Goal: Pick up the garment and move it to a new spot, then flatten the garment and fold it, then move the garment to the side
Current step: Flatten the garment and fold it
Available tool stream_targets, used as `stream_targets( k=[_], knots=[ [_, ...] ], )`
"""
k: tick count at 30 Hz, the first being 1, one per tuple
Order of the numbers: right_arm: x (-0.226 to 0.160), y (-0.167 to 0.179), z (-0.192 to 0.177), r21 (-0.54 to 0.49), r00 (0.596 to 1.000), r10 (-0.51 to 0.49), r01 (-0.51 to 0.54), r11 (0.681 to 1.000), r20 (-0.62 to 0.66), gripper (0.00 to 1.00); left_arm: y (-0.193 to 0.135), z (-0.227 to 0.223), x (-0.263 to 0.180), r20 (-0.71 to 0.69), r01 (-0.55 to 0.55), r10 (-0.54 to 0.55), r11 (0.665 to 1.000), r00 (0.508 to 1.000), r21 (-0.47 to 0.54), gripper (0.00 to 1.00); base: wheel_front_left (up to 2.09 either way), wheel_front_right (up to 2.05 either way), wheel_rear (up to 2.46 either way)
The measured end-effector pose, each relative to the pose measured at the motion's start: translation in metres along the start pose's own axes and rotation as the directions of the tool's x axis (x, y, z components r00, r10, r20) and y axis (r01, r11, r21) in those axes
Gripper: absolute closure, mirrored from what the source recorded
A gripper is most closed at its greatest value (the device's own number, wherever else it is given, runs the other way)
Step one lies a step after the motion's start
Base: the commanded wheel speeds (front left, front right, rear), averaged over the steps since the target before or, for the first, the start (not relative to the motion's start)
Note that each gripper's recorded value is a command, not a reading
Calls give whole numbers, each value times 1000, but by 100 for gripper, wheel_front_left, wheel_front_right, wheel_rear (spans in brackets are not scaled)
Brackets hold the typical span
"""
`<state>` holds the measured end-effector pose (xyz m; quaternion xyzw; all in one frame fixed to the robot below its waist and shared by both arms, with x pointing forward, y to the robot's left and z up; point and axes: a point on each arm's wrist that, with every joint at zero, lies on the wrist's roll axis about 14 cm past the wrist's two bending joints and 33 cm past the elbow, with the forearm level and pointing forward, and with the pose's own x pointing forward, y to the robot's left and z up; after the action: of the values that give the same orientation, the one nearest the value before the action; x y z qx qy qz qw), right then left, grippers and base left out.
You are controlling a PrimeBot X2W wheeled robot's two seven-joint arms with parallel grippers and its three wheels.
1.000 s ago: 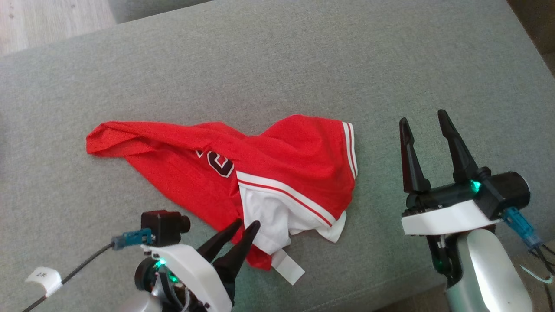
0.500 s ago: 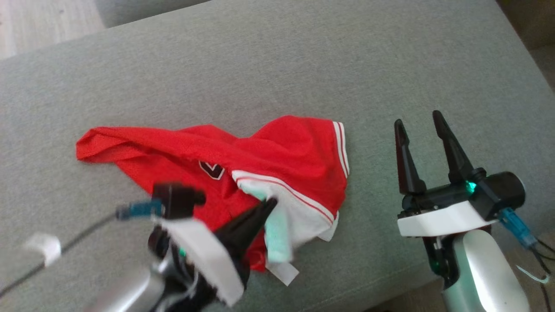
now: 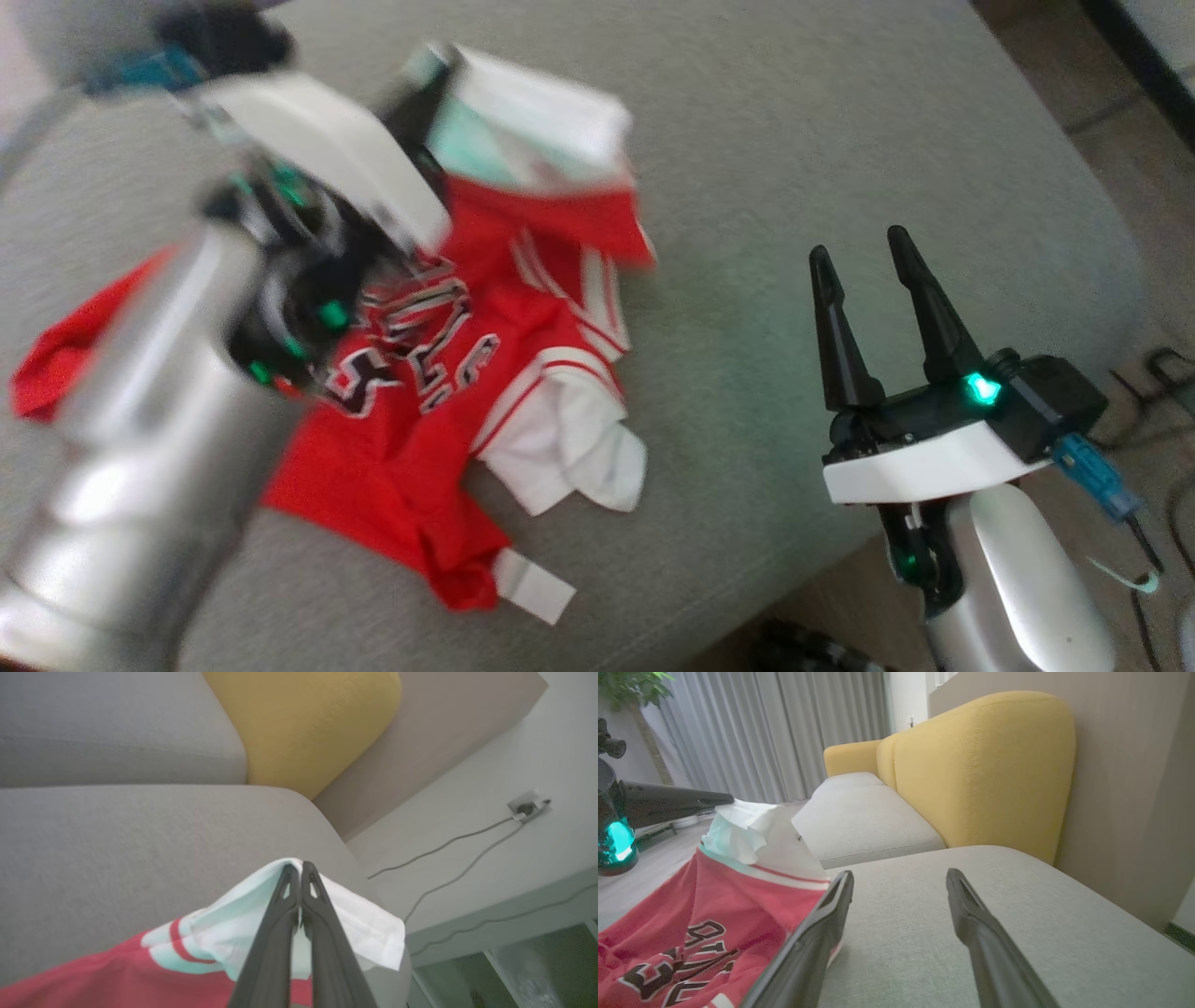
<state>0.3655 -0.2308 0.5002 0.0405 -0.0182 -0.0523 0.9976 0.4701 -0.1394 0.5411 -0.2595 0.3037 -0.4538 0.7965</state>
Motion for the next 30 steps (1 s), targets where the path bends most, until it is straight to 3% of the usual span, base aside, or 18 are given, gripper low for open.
stream_targets(
  k=[8, 21, 23, 24, 30],
  knots=[
    [-18, -29, -7, 1, 993, -108, 108, 994, -43, 0, 75, 48, 47, 128, -201, 195, 979, 972, 37, 100, 0, 0, 0],
    [-15, -38, -11, -15, 990, -133, 132, 991, -56, 0, 128, 119, 43, 423, -315, 294, 949, 857, -22, 100, 0, 0, 0],
    [-14, -36, -9, -14, 991, -125, 125, 992, -50, 0, 133, 117, 41, 410, -328, 308, 944, 858, -23, 60, 0, 0, 0],
    [-13, -35, -8, -13, 992, -121, 121, 993, -46, 0, 134, 113, 41, 394, -329, 309, 944, 865, -17, 0, 0, 0, 0],
    [-7, -28, -6, -19, 995, -93, 92, 996, -32, 0, 128, 109, 26, 386, -322, 277, 945, 880, 56, 0, 0, 0, 0]
  ],
)
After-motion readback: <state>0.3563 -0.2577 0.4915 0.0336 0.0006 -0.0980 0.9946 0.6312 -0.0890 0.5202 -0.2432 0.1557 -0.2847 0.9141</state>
